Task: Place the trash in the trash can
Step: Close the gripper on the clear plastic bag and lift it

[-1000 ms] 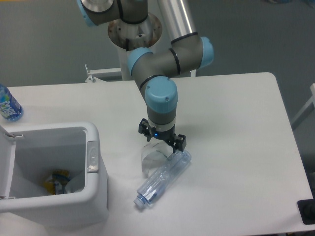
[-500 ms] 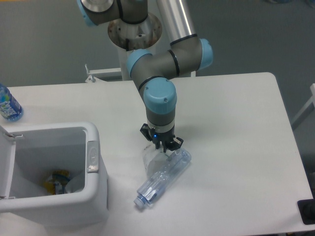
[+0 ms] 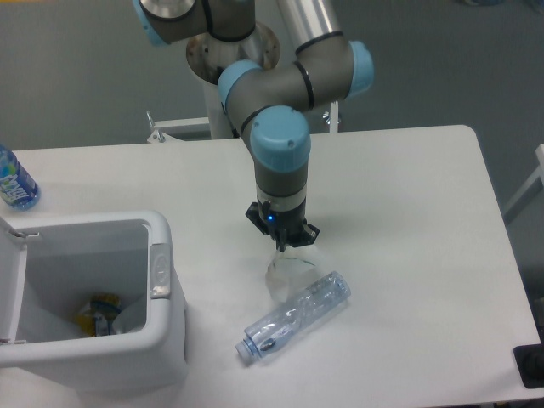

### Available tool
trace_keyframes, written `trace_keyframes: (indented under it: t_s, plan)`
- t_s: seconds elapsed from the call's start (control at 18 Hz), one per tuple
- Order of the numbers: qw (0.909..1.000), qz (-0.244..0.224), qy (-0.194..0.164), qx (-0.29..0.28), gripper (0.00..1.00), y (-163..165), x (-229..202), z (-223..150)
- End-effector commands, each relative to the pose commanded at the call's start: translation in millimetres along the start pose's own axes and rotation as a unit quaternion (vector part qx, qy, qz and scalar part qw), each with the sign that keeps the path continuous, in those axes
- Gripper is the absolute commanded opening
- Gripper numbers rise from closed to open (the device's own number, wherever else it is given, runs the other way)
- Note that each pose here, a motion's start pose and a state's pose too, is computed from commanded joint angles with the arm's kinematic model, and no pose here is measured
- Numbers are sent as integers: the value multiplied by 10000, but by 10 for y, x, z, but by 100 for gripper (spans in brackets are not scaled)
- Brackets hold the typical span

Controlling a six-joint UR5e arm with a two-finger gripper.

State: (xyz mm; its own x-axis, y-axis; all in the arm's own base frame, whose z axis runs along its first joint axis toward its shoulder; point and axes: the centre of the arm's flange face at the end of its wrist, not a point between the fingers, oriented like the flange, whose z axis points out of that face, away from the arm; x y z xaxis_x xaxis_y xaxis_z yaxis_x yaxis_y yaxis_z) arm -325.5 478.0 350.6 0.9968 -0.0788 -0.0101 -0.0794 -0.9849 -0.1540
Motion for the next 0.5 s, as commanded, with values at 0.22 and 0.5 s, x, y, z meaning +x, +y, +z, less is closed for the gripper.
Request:
trace_keyframes:
  t_s: [0.22,0.5]
  plan:
    - [9955,-162,189,919,0,8,41,-498]
    - [9670,-1121,75,2285,0,-255,-337,-1571]
